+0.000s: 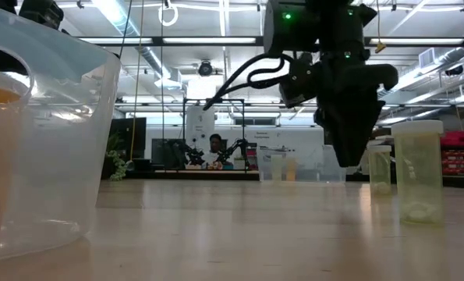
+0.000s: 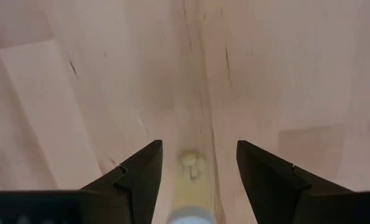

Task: Pick and place medicine bottles into bin by pill shape (circle, oval)
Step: Put the yellow tablet bottle into the top transparent bin

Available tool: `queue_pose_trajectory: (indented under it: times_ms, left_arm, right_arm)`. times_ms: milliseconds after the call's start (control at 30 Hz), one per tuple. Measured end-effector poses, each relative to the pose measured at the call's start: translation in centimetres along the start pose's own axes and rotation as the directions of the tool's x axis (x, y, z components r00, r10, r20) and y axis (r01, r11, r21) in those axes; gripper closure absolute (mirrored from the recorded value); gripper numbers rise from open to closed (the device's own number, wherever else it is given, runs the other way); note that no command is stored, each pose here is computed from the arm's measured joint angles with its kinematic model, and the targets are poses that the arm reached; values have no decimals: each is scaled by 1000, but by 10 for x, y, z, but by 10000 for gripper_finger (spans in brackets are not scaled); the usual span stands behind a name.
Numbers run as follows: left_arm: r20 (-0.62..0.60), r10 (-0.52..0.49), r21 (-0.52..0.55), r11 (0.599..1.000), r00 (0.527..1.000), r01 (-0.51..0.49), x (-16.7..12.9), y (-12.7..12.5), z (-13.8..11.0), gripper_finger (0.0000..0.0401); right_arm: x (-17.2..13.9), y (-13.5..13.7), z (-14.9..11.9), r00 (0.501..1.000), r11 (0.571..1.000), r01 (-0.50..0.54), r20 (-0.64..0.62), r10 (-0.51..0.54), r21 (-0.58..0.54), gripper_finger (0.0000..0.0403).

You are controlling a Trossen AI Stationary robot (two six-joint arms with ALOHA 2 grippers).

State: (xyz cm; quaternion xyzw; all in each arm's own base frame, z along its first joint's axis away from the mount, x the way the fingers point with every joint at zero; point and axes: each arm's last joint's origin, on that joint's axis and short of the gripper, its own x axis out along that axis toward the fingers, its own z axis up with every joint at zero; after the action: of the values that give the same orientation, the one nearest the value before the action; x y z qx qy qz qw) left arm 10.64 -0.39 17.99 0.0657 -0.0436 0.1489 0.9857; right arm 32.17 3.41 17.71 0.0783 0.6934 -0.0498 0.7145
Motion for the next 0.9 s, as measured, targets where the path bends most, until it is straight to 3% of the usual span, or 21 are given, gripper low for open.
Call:
queue_pose_trajectory:
  times_ms: [433, 900]
  left_arm:
    - [0, 0, 0, 1000, 1000, 0, 0, 0, 0, 370]
    - [0, 0, 0, 1000, 1000, 0, 0, 0, 0, 378]
  right_arm:
    - [-11, -3, -41, 987, 994, -61, 157, 45, 93, 190]
    - [-1, 4, -54, 988, 992, 7, 155, -27, 126, 199]
